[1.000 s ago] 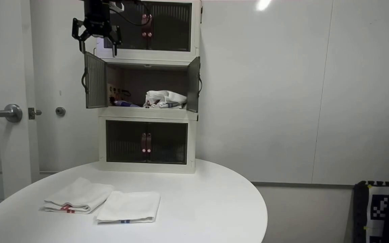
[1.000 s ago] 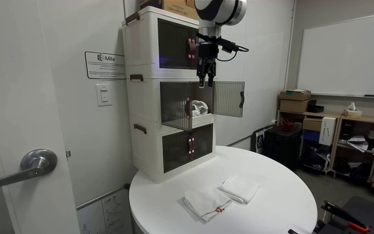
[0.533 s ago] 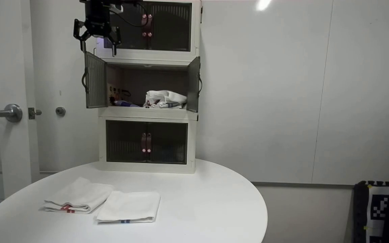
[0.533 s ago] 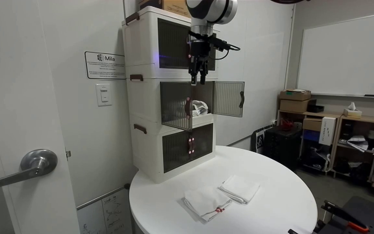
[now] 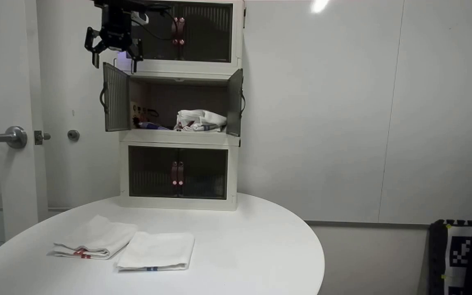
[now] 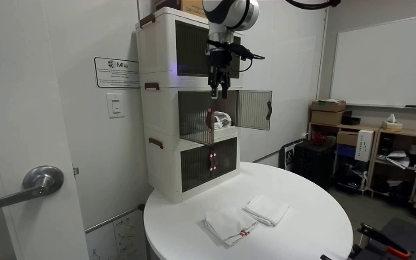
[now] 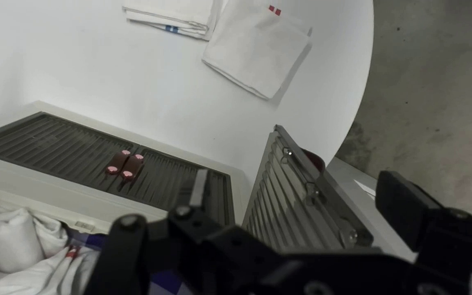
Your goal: Close the left cabinet door
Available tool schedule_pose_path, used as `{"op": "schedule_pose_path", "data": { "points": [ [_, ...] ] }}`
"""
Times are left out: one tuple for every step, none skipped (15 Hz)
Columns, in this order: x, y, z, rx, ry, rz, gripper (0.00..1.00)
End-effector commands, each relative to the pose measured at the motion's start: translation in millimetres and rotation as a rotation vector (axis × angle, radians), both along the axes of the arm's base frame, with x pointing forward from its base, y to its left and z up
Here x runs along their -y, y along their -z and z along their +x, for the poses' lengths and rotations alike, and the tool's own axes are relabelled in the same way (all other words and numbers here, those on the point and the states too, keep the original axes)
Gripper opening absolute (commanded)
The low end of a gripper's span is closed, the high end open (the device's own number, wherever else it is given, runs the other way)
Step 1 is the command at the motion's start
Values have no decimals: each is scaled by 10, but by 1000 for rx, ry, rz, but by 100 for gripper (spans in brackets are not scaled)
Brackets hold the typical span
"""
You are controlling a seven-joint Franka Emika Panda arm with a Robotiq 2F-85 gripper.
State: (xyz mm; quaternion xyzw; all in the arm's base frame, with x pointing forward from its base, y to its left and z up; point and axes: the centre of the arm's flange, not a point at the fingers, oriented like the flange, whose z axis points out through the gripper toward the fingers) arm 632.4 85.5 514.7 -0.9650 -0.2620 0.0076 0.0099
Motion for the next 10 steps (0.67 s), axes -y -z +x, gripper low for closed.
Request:
{"op": "schedule_pose_path", "data": {
  "points": [
    [-75,-78,110,-40,58,27,100],
    [-70,-67,128,13,112,12,100],
    [-59,-61,135,66,178,-12,100],
    [-37,-76,144,99,209,-39,100],
    [-12,-86,154,132,238,-69,100],
    [34,-91,161,168,262,-100,100],
    [76,-95,172,199,290,-133,100],
    [133,-110,169,237,319,-157,100],
    [177,-126,176,275,350,-176,100],
    [231,-145,175,311,383,-193,100]
  ]
}}
